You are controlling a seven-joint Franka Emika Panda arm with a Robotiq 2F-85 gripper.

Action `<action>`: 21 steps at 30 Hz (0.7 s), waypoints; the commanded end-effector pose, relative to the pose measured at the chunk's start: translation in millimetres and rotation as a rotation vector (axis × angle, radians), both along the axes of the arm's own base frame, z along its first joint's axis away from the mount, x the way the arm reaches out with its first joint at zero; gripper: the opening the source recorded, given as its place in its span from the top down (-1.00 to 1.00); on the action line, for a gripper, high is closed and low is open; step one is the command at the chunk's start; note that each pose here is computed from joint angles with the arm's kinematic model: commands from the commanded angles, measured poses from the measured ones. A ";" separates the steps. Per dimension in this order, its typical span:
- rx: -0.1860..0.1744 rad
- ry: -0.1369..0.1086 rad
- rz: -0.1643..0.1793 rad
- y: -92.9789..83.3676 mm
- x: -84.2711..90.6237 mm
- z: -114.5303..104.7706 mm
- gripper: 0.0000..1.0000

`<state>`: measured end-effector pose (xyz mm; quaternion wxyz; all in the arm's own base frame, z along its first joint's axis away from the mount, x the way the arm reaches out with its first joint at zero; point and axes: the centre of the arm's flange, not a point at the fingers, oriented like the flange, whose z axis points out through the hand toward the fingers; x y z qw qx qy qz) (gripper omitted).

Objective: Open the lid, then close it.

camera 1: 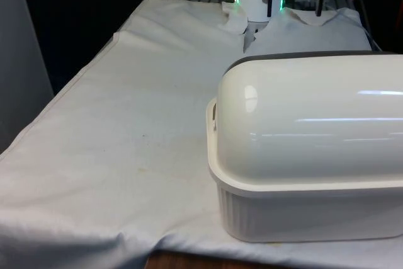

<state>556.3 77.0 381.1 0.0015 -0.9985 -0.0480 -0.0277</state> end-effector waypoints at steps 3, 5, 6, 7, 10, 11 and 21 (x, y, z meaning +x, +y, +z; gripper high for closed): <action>-0.011 -0.025 0.000 9.1 0.3 -5.1 -1.00; -0.016 -0.038 0.002 14.7 0.9 -9.4 -1.00; -0.017 -0.041 0.001 15.9 1.1 -10.4 -1.00; -0.018 -0.047 0.003 18.2 1.6 -11.4 -1.00; -0.015 -0.044 0.008 20.7 2.3 -13.3 -1.00; -0.023 -0.059 0.005 23.0 2.9 -14.9 -1.00; -0.017 -0.085 0.010 28.4 13.5 -37.6 -1.00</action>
